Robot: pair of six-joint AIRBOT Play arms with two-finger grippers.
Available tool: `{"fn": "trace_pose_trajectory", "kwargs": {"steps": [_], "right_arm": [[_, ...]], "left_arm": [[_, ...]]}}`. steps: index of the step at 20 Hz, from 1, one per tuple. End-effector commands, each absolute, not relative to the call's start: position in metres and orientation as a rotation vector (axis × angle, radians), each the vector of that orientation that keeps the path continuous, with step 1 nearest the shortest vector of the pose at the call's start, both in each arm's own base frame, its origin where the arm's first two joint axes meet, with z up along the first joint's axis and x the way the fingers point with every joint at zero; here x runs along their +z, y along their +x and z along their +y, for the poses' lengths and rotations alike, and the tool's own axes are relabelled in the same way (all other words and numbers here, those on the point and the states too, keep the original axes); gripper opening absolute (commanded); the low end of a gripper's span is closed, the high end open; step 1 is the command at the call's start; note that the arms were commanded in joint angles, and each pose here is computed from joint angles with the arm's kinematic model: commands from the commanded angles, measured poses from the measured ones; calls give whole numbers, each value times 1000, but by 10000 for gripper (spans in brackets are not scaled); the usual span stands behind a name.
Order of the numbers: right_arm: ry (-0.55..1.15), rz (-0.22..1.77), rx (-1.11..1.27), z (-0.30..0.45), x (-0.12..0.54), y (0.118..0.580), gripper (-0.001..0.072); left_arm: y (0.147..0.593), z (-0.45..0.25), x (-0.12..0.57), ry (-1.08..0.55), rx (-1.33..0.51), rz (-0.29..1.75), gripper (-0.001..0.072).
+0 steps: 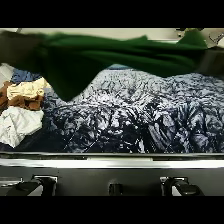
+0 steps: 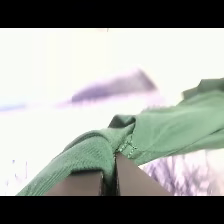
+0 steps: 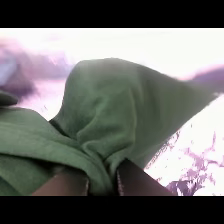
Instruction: Fold the clothes and pants, and hang the long-sleeved shirts on hangers.
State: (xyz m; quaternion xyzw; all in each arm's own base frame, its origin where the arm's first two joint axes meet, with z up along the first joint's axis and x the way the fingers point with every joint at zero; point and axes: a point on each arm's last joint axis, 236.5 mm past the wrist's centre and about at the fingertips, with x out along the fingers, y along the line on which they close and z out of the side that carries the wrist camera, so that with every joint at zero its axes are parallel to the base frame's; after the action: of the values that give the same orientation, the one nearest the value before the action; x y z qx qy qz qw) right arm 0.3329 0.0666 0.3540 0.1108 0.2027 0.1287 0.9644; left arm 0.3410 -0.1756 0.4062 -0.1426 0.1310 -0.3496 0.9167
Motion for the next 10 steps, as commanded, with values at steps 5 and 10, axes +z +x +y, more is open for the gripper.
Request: {"fn": "trace_pose_trajectory", "kwargs": {"steps": [5, 10], "right_arm": [[280, 1181, 231, 73, 190, 215, 49], [358, 1526, 190, 77, 11, 190, 49]], "left_arm": [[286, -190, 341, -318, -729, 555, 30], [280, -212, 131, -352, -642, 996, 28]]}}
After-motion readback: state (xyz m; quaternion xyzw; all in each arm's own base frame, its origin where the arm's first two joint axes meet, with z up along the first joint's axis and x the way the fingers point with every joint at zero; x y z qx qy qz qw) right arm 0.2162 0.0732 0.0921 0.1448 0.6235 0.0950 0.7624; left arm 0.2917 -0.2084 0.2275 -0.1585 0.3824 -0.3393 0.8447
